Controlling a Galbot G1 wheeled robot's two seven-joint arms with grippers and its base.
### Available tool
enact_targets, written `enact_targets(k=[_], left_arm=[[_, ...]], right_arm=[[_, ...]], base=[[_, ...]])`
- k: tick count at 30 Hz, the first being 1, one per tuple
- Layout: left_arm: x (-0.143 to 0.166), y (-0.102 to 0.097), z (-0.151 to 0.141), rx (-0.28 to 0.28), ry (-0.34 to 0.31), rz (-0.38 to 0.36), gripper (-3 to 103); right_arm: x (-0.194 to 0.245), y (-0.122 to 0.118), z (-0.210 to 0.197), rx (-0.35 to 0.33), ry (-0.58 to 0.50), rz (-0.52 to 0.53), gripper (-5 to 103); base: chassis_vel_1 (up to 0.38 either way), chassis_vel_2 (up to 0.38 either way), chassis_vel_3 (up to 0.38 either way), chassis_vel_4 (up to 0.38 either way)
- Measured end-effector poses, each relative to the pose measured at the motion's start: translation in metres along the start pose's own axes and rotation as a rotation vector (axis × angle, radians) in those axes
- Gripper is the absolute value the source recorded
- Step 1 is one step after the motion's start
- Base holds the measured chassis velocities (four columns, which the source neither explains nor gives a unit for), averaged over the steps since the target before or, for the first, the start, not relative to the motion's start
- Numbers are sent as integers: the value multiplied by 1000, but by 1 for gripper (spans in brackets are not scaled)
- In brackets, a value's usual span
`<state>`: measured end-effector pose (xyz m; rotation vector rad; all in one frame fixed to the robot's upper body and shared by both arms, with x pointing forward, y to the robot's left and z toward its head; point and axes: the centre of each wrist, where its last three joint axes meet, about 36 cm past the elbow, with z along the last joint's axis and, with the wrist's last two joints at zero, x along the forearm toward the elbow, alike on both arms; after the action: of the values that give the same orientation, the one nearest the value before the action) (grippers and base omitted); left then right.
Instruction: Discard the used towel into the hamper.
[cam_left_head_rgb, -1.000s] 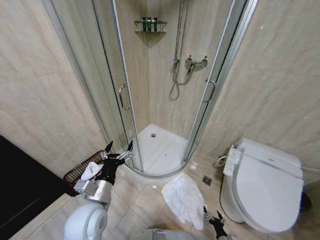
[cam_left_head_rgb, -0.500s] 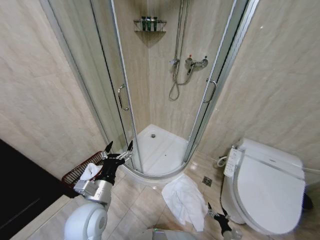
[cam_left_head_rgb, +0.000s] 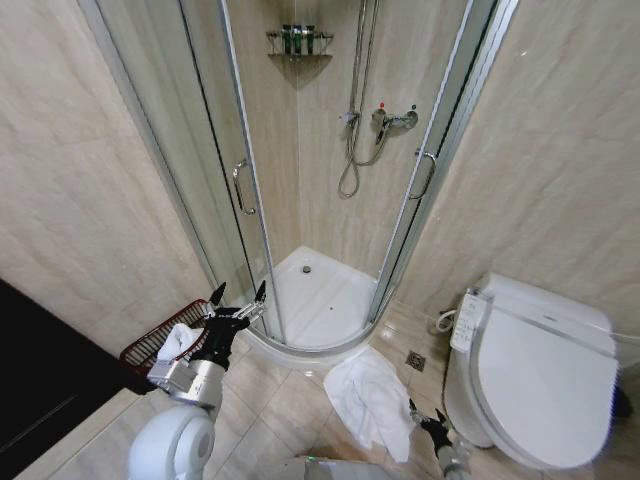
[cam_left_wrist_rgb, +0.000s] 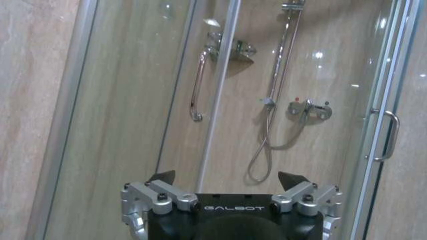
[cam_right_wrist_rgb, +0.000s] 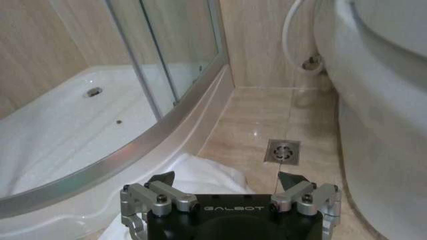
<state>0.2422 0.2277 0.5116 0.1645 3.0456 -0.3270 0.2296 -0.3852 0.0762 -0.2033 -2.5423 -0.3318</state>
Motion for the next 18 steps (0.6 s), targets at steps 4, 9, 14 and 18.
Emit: enact_targets(k=[4, 9, 14, 18], left_arm=[[0, 0, 0, 0, 0, 0, 100], [0, 0, 0, 0, 0, 0, 100], [0, 0, 0, 0, 0, 0, 100], [0, 0, 0, 0, 0, 0, 100]], right_arm=[[-5, 1, 1, -5, 23, -12, 100], [-15, 4, 2, -6, 44, -38, 100], [-27, 5, 5, 20, 46, -48, 100], [-30, 2, 10, 46, 38, -43, 100]], base=[[0, 0, 0, 0], [0, 0, 0, 0], [0, 0, 0, 0], [0, 0, 0, 0]])
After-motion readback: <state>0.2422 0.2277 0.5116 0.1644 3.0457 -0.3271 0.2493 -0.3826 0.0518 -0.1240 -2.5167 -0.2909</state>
